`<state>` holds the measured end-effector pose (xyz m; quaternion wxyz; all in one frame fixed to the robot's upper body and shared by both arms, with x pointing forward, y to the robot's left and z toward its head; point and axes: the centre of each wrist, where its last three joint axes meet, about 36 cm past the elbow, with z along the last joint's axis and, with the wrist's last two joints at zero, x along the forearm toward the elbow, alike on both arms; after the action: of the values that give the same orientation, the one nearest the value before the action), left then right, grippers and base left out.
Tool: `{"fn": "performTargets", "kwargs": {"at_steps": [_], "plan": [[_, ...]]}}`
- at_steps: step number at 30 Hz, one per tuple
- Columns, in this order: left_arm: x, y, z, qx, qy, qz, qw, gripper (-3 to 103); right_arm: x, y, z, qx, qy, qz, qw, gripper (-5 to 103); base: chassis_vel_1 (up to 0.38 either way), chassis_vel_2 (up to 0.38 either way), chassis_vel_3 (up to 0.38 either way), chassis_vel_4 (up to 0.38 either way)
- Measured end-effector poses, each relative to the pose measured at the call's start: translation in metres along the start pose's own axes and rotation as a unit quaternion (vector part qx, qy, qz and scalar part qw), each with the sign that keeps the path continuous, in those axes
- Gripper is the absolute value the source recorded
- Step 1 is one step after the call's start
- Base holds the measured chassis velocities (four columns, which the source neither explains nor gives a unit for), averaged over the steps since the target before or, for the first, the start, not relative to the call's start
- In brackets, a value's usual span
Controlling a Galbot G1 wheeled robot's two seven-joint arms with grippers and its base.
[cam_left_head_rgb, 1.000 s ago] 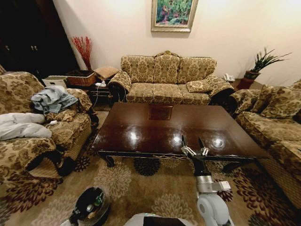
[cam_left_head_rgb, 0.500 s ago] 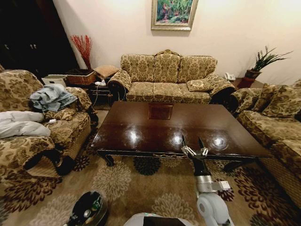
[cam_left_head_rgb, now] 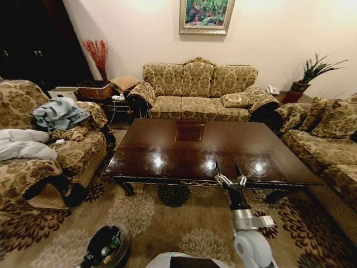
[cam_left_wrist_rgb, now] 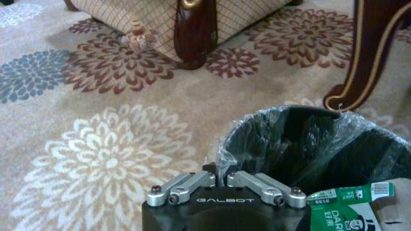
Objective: Move to the front of the table and place the trash on the table into the trash bin.
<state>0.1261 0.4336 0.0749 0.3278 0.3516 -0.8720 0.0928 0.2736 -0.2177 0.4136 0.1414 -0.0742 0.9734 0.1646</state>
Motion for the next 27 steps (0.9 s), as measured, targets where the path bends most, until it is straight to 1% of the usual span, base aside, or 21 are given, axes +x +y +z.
{"fn": "performTargets", "kwargs": {"at_steps": [6,12,15,17,19,21,27], "plan": [[0.007,-0.001,0.002,0.002,-0.002,-0.008,1.0,4,-0.003,0.001,0.002,-0.001,-0.003,-0.001,1.0,100,-0.196,-0.205,0.233,0.188],[0.0,0.0,0.007,0.0,-0.021,-0.03,0.9993,4,-0.002,-0.003,0.004,0.007,-0.009,0.0,1.0,100,-0.234,-0.231,0.238,0.239],[-0.003,-0.002,0.006,0.001,-0.026,-0.038,0.999,4,-0.001,-0.006,0.004,0.011,-0.009,-0.001,1.0,100,-0.124,-0.161,0.104,0.096],[-0.007,-0.002,0.005,-0.005,-0.036,-0.049,0.9982,4,0.0,-0.008,0.005,0.009,-0.014,-0.002,1.0,100,-0.029,-0.023,0.008,0.02],[-0.008,-0.001,0.005,-0.009,-0.038,-0.051,0.9979,4,0.0,-0.007,0.006,0.006,-0.017,0.0,1.0,100,0.0,0.0,0.0,0.0],[-0.008,-0.001,0.006,-0.01,-0.037,-0.053,0.9979,4,0.0,-0.007,0.007,0.004,-0.019,0.001,1.0,100,0.01,0.085,-0.019,-0.016],[-0.007,0.003,0.011,-0.012,-0.017,-0.053,0.9984,4,0.001,-0.01,0.009,0.002,-0.021,0.004,1.0,100,0.039,0.03,-0.019,-0.017]]}}
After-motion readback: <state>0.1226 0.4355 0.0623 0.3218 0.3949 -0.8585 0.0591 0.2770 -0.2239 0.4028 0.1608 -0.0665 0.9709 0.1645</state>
